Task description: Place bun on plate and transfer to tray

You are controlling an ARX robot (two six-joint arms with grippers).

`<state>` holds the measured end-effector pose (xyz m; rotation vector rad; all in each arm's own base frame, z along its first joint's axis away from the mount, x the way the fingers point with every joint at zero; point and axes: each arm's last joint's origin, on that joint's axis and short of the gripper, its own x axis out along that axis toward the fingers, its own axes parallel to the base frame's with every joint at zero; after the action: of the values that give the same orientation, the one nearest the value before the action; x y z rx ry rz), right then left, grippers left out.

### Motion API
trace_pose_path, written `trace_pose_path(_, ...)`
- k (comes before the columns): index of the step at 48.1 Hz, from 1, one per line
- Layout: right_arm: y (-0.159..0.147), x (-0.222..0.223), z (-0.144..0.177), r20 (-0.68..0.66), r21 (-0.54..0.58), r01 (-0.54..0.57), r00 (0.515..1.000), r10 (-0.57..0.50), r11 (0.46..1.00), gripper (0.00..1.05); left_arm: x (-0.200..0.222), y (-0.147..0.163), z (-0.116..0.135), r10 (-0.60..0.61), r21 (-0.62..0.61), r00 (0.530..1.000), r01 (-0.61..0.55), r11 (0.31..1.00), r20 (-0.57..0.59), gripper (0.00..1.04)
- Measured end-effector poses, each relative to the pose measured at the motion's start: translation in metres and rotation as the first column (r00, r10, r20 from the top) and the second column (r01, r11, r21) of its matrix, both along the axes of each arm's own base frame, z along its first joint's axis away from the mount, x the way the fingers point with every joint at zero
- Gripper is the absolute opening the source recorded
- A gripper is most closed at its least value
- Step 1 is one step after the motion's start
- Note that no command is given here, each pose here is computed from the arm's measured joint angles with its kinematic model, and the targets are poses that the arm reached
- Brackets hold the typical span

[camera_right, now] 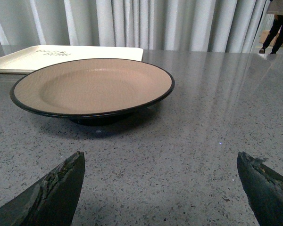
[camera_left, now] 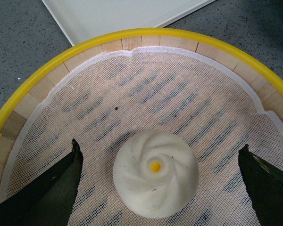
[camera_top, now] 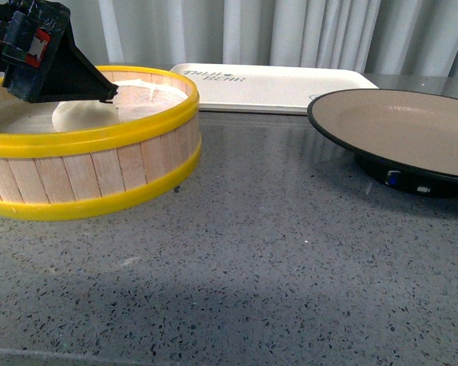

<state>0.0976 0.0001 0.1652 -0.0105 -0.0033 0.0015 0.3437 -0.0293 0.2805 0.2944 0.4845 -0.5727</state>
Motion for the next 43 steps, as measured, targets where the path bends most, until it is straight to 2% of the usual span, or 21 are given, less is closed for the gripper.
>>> trace_pose_path(34,0.000,0.000,0.000,0.000,0.000,0.000,1.000,0.000,1.000,0.96,0.007,-0.001,-0.014,0.024,0.023,0.999,-0.023,0.999,-0.037,0.98)
trace_pose_path(36,0.000,0.000,0.000,0.000,0.000,0.000,1.000,0.000,1.000,0.96,0.008,-0.001,-0.014,0.024,0.024,0.999,-0.023,0.999,-0.037,0.95)
trace_pose_path(43,0.000,0.000,0.000,0.000,0.000,0.000,1.000,0.000,1.000,0.96,0.008,-0.003,-0.015,0.020,0.026,0.999,-0.019,0.999,-0.036,0.68)
